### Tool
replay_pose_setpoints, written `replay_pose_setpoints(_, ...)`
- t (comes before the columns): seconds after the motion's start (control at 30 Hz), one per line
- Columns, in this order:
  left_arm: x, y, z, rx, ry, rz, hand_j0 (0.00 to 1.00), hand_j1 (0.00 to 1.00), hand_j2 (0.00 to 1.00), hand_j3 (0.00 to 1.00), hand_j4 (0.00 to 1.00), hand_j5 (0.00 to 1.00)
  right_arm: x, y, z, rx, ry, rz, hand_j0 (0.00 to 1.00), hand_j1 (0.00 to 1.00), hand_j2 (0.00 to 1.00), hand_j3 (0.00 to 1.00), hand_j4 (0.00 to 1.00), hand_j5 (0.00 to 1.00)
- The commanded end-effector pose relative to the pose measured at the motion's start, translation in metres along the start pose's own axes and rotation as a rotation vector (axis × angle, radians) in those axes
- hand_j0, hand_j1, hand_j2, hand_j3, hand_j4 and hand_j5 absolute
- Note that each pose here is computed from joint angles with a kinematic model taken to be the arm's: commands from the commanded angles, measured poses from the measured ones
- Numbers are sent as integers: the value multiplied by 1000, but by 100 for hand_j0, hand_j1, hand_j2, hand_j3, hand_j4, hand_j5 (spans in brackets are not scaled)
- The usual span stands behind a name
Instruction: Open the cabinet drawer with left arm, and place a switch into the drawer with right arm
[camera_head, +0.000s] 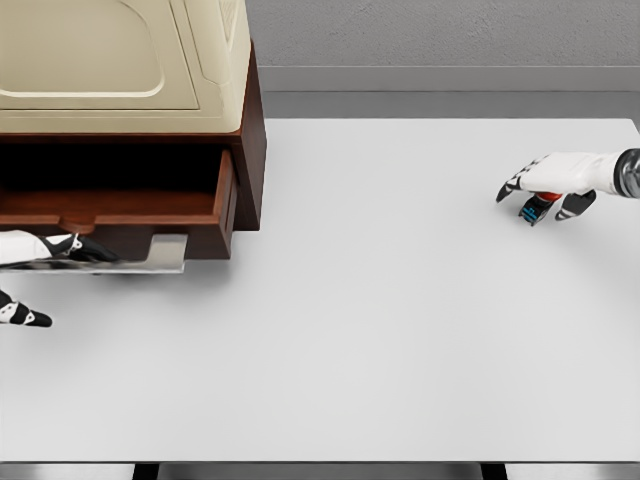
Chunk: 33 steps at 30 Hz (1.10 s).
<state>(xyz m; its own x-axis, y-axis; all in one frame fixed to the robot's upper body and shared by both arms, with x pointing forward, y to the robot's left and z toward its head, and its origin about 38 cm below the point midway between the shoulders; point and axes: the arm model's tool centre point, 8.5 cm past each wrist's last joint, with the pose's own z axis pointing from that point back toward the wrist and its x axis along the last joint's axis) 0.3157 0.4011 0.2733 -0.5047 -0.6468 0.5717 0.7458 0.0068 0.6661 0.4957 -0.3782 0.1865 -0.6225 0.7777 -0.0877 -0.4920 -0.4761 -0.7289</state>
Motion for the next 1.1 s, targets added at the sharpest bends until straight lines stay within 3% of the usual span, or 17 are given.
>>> replay_pose_setpoints(0.0,2,0,4,14,-20,14,77,77,77,77,77,77,0,1,0,-2,0,-6,82,82,82,82,82,82)
replay_pose_setpoints(0.43,4,-5,12,1,-44,7,77,77,77,77,77,77,-1,2,-2,4,2,-10,82,82,82,82,82,82)
replay_pose_setpoints(1.07,10,5,31,38,-36,22,80,80,80,80,80,80,-4,-1,1,2,13,-4,80,80,80,80,80,80)
